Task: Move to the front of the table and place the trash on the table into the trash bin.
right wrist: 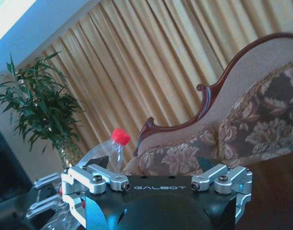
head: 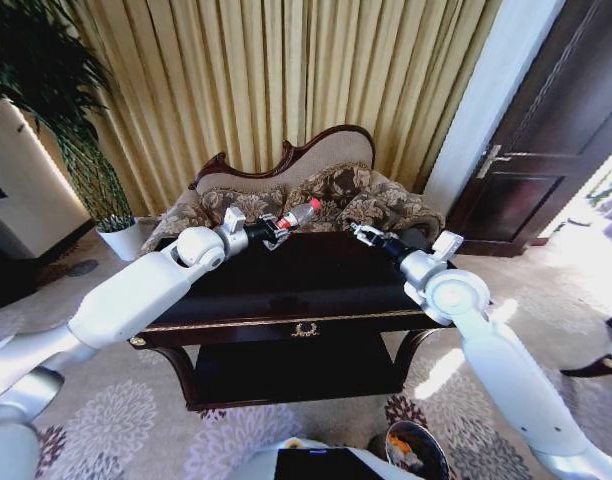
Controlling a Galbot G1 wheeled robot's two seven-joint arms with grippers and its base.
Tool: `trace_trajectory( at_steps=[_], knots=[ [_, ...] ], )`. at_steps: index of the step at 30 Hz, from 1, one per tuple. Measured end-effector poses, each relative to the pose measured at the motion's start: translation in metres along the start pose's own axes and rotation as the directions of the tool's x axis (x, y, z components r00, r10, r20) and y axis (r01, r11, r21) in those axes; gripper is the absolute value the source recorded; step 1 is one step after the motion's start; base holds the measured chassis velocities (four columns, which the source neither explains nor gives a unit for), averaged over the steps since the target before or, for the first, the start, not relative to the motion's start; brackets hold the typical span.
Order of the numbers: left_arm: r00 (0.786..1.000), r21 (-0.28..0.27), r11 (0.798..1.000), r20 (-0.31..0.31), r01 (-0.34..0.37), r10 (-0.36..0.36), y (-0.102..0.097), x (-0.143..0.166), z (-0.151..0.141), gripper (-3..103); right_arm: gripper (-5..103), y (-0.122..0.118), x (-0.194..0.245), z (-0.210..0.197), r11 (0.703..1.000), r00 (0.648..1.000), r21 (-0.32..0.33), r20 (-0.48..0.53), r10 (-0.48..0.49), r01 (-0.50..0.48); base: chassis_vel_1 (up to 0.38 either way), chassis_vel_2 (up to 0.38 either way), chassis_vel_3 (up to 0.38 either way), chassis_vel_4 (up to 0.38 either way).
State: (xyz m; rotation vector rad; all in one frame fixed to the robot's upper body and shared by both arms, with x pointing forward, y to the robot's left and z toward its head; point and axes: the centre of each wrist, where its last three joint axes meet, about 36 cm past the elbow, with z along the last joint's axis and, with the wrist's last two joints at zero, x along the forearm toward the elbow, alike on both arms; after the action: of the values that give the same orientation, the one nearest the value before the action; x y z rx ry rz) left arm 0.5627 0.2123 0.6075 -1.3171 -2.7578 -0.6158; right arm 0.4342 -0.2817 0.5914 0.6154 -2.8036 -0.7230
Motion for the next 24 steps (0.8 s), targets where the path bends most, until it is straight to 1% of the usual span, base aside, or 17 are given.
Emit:
trace_trajectory(
  at_steps=[3, 5, 7, 12, 24],
  knots=[
    [1.000, -0.030, 1.000, 0.016, -0.005, 0.006, -0.004, 0.000, -0.011, 36, 100, 0.003, -0.002, 0.002, 1.000, 1.000, -0.022, -0.017, -0.014, 0.014, 0.000, 0.000, 0.000, 0.000],
    [1.000, -0.038, 0.999, 0.021, -0.007, 0.008, -0.006, 0.000, -0.013, 36, 100, 0.004, -0.002, 0.003, 0.999, 1.000, -0.029, -0.019, -0.018, 0.017, 0.000, 0.000, 0.000, 0.000],
    [0.999, -0.052, 0.999, 0.031, -0.011, 0.013, -0.012, -0.002, -0.019, 36, 100, 0.006, -0.006, 0.004, 0.999, 1.000, -0.043, -0.018, -0.024, 0.023, 0.000, 0.000, 0.000, 0.000],
    [0.999, -0.056, 0.998, 0.038, -0.011, 0.013, -0.022, -0.003, -0.022, 36, 100, 0.005, -0.012, 0.001, 0.998, 1.000, -0.051, -0.004, -0.023, 0.023, 0.000, 0.000, 0.000, 0.000],
    [0.999, -0.056, 0.998, 0.036, -0.025, 0.027, -0.029, -0.011, -0.022, 36, 100, 0.009, -0.016, 0.002, 0.998, 0.999, -0.050, 0.023, -0.029, 0.030, 0.000, 0.000, 0.000, 0.000]
  ],
)
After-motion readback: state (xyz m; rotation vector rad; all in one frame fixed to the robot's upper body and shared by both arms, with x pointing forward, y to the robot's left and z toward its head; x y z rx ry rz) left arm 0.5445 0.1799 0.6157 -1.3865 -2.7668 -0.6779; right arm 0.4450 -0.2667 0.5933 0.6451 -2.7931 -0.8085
